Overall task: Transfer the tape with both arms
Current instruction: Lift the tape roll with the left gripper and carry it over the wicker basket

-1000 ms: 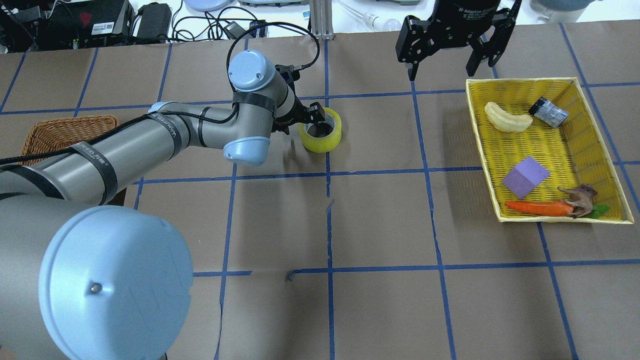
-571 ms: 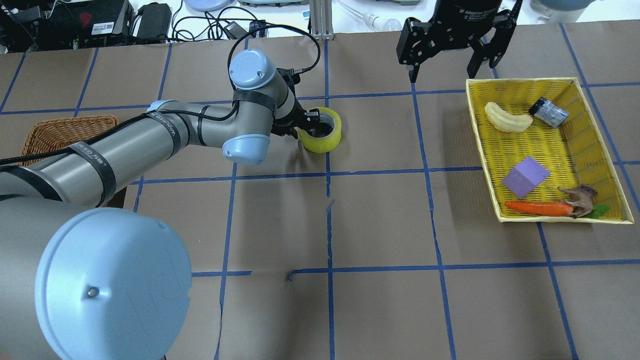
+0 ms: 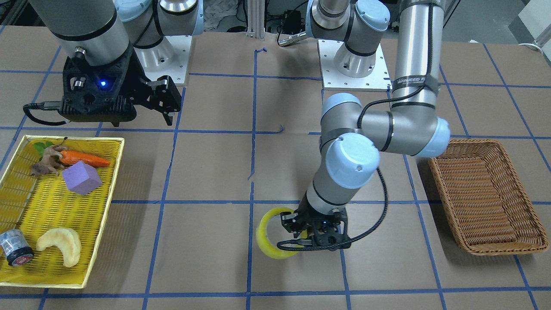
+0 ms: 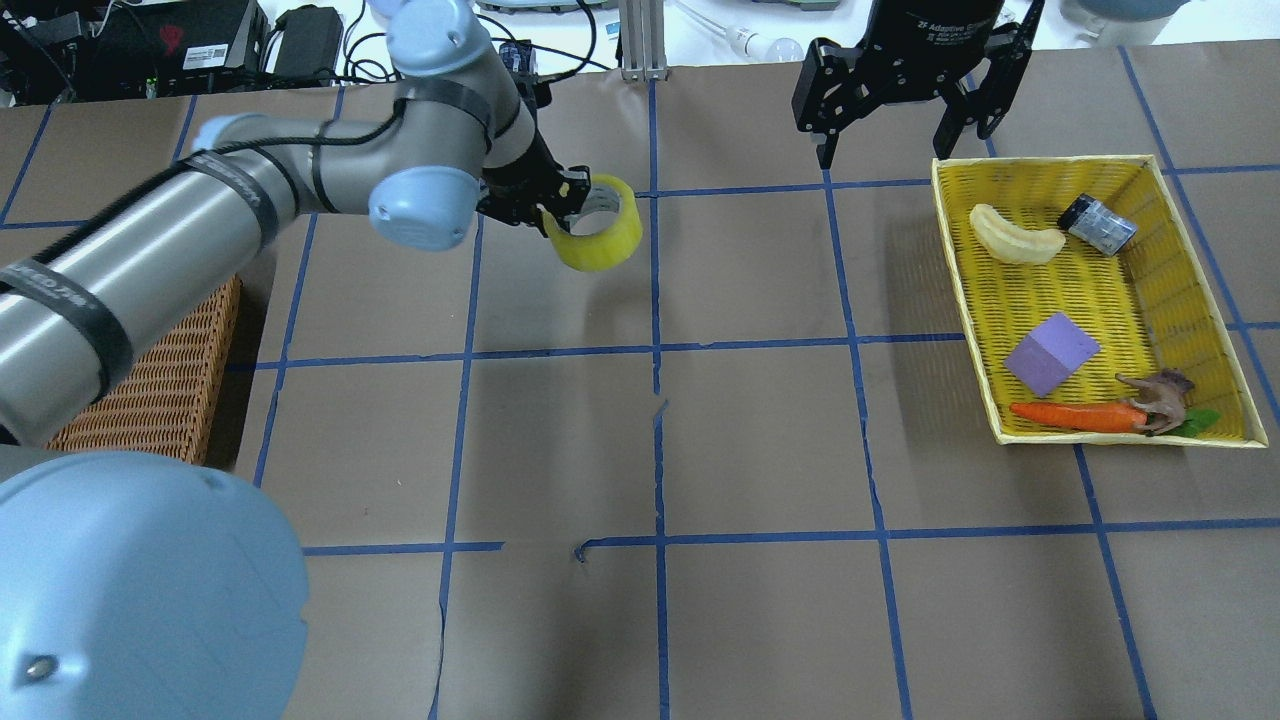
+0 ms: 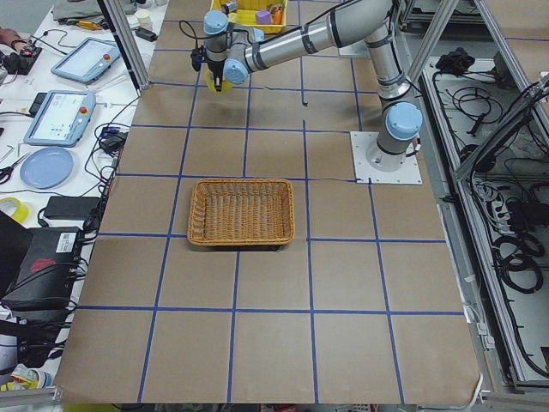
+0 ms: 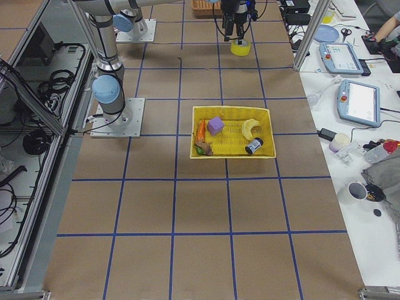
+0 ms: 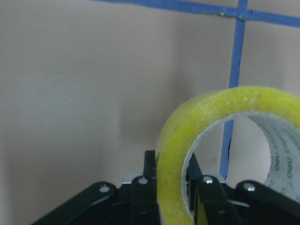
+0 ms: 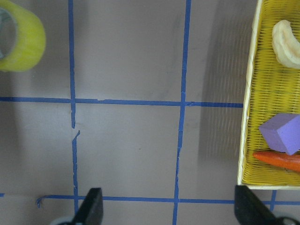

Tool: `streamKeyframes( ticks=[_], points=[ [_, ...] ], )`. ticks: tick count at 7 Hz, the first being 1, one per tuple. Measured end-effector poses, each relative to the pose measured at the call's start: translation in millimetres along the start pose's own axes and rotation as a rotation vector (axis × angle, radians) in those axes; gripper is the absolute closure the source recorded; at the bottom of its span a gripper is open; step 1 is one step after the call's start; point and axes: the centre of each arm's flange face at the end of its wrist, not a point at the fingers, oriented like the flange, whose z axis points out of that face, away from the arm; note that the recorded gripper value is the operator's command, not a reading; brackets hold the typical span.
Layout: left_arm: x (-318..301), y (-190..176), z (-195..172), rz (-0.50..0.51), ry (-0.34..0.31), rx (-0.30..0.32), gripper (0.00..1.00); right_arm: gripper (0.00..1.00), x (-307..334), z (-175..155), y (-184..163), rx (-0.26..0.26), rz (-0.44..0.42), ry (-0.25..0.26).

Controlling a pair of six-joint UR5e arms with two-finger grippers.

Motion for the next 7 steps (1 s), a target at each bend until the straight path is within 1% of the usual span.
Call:
streamKeyframes(
  ticks=[1,2,3,4,5,6,7],
  points=[
    [-55,-16,-42,0.021,-0.04,-0.006,1.0,0.0,0,0,0,0.0,0.0,0.0],
    [-119,-23,-76,0.049,-0.089,-0.004,1.0,0.0,0,0,0,-0.001,0.0,0.0],
    [-196,-25,-99,0.076,-0.127,-0.012,1.0,0.0,0,0,0,-0.001,0.0,0.0],
    [-278,-18,-112,0.089,-0.146,-0.032,1.0,0.0,-1,0,0,-0.001,-0.001,0.0],
    [-355,-3,-110,0.1,-0.147,-0.059,1.0,0.0,-1,0,0,-0.001,-0.002,0.0],
    [-421,18,-101,0.102,-0.137,-0.087,1.0,0.0,-1,1,0,-0.001,-0.002,0.0],
    [-464,39,-91,0.076,-0.122,-0.109,1.0,0.0,-2,2,1,-0.004,-0.002,0.001]
  ],
)
